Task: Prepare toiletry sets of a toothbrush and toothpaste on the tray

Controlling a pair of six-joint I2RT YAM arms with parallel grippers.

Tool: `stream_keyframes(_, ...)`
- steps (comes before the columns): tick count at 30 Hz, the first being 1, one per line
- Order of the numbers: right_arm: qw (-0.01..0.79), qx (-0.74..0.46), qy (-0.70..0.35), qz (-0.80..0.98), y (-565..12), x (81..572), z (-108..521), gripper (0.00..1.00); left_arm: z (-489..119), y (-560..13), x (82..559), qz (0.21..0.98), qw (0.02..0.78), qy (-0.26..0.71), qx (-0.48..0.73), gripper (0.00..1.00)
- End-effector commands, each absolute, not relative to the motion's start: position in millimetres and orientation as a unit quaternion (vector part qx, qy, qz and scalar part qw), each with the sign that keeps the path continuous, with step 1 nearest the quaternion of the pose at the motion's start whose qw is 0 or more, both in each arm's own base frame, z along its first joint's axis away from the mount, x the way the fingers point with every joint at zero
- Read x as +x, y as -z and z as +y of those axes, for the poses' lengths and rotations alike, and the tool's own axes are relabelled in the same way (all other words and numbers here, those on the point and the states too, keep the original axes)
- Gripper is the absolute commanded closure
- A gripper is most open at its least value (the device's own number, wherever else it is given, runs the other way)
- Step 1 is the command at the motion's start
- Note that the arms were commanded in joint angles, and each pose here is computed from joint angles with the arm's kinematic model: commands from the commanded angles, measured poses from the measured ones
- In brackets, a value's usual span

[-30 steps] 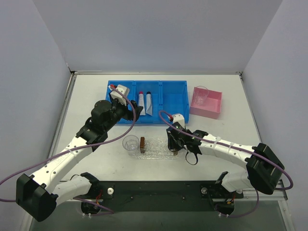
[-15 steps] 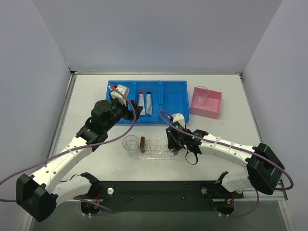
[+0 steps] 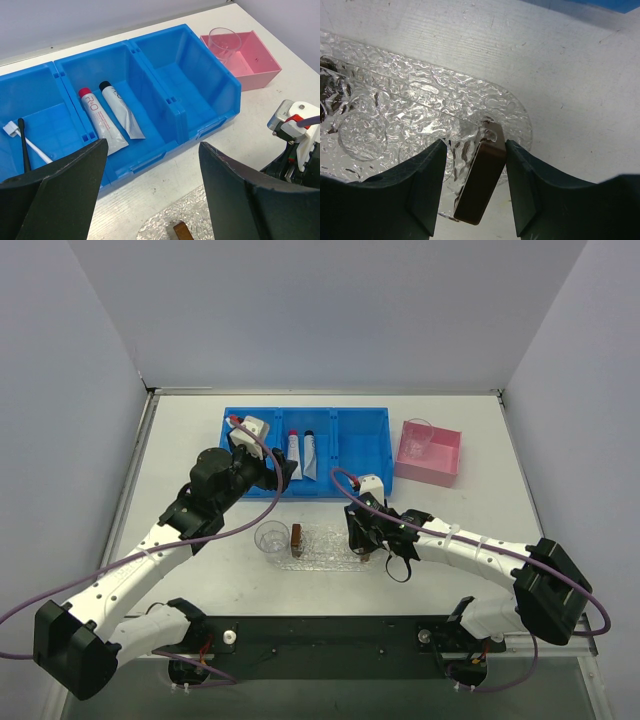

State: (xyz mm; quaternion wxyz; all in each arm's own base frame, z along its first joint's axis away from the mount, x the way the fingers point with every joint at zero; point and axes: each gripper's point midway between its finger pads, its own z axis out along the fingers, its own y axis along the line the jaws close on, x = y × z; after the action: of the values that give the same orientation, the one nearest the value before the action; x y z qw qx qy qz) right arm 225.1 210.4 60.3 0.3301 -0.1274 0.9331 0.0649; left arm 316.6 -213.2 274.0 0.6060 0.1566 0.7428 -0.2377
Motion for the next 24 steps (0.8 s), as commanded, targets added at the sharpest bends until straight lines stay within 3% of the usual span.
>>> stream_keyframes(1, 0.356, -0.117, -0.087, 0.923, -82, 232, 223, 0.55, -215, -297, 321, 0.724, 0.628, 0.245, 0.149, 0.16)
stream_keyframes(14, 0.356, -0.118, -0.088, 0.923, -82, 232, 225, 0.54, -215, -296, 322, 0.725, 0.627, 0.244, 0.15, 0.16)
stream_keyframes(24, 0.374, -0.115, -0.082, 0.917, -96, 233, 217, 0.37, -215, -296, 322, 0.725, 0.627, 0.244, 0.15, 0.16)
